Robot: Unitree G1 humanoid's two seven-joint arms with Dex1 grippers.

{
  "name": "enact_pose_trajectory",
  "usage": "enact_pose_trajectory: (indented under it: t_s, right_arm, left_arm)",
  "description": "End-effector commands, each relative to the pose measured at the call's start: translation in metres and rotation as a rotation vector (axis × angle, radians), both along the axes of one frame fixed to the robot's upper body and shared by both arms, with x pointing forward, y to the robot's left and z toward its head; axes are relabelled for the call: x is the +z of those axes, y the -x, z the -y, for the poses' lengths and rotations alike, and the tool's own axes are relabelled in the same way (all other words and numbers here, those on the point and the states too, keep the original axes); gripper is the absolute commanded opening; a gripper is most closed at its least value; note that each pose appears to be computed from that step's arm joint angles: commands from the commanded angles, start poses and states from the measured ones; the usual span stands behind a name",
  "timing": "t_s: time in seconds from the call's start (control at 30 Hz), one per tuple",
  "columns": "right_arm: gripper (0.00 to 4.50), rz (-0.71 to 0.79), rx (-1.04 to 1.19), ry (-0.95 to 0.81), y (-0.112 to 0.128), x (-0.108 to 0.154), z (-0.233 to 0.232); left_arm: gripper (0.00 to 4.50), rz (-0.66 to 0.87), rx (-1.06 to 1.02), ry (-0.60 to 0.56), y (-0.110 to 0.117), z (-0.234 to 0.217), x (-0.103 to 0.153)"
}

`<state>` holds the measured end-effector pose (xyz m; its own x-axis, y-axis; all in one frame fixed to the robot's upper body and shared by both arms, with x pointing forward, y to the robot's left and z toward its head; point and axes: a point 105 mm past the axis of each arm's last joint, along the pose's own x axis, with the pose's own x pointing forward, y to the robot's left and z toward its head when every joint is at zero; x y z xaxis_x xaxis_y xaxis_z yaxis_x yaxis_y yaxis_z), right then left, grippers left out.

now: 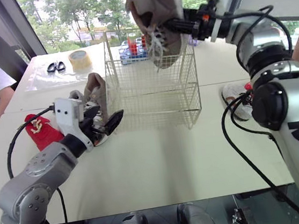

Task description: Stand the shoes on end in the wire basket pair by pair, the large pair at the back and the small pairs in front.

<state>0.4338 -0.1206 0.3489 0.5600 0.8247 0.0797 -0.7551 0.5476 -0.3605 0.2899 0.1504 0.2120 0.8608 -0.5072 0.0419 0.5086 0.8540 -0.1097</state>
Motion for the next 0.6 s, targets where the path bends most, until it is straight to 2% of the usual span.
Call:
enact_pose_trajectory:
  t_s: [0.03,0.07,0.1,0.2,0.33,0.6]
  right_arm:
    - [3.82,0.035,-0.04,-0.016,0.001,0.012,0.01]
    - [4.35,0.04,-0.046,-0.018,0.0,0.013,0.011]
    - [4.43,0.042,-0.046,-0.025,0.001,0.015,0.012]
    - [4.43,0.042,-0.005,-0.048,0.007,0.023,0.014]
    - [4.43,-0.023,0.051,-0.034,0.013,0.018,0.021]
    - [4.43,0.018,-0.016,0.05,0.022,0.007,0.067]
  left_arm:
    - [4.5,0.031,0.002,-0.008,0.003,0.001,0.006]
    - [4.5,0.029,0.001,-0.009,0.003,0.002,0.006]
    - [4.5,0.029,0.0,-0.009,0.003,0.002,0.006]
    - [4.5,0.025,-0.001,-0.008,0.002,0.002,0.005]
    - [4.5,0.016,-0.015,-0.01,-0.001,0.005,0.003]
    - [4.5,0.046,0.015,-0.044,-0.004,-0.006,0.016]
